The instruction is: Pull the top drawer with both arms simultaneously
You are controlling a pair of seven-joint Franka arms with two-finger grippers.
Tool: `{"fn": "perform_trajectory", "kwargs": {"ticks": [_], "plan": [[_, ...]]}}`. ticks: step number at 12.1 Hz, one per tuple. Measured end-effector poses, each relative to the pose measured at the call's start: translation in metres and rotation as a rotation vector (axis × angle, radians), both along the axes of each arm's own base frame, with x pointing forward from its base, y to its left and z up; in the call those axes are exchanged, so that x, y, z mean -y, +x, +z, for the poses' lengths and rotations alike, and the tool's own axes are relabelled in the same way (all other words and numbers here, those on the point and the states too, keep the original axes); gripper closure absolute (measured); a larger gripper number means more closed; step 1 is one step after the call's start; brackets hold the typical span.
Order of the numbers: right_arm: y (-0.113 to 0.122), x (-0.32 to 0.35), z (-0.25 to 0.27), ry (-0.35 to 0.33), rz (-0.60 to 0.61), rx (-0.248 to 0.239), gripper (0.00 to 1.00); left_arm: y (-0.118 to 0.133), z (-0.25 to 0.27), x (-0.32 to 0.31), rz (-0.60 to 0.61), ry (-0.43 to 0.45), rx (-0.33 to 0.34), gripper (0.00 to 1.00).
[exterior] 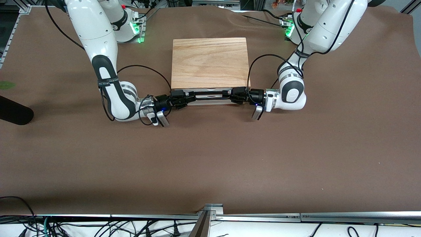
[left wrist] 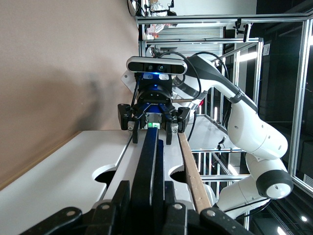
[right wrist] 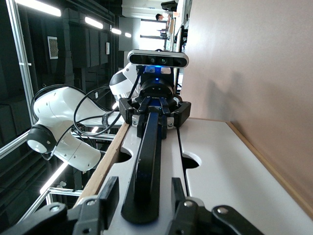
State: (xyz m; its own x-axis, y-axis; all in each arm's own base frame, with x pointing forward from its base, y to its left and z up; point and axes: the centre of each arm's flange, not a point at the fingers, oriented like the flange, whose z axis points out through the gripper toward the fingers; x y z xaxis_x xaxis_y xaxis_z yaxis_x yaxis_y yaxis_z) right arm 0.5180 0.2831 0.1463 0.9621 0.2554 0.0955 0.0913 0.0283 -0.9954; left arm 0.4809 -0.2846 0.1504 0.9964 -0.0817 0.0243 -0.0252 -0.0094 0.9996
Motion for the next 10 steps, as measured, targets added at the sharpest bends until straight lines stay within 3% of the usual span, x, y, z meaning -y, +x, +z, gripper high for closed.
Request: {"fn": "perform_trajectory", "kwargs": {"ticks": [3, 6, 10], "plan": [[-0.0007, -0.0013, 0.0000, 0.000, 0.002, 0.000, 0.50, 0.0000, 0.0000, 0.0000, 0.000, 0.000, 0.000, 0.67], [-0.0012, -0.0022, 0.0001, 0.001, 0.004, 0.001, 0.58, 0.0000, -0.0001, 0.0000, 0.000, 0.000, 0.000, 0.67], [-0.0019, -0.0050, 0.0001, 0.001, 0.002, 0.001, 0.58, 0.0000, -0.0001, 0.0000, 0.000, 0.000, 0.000, 0.67]]}}
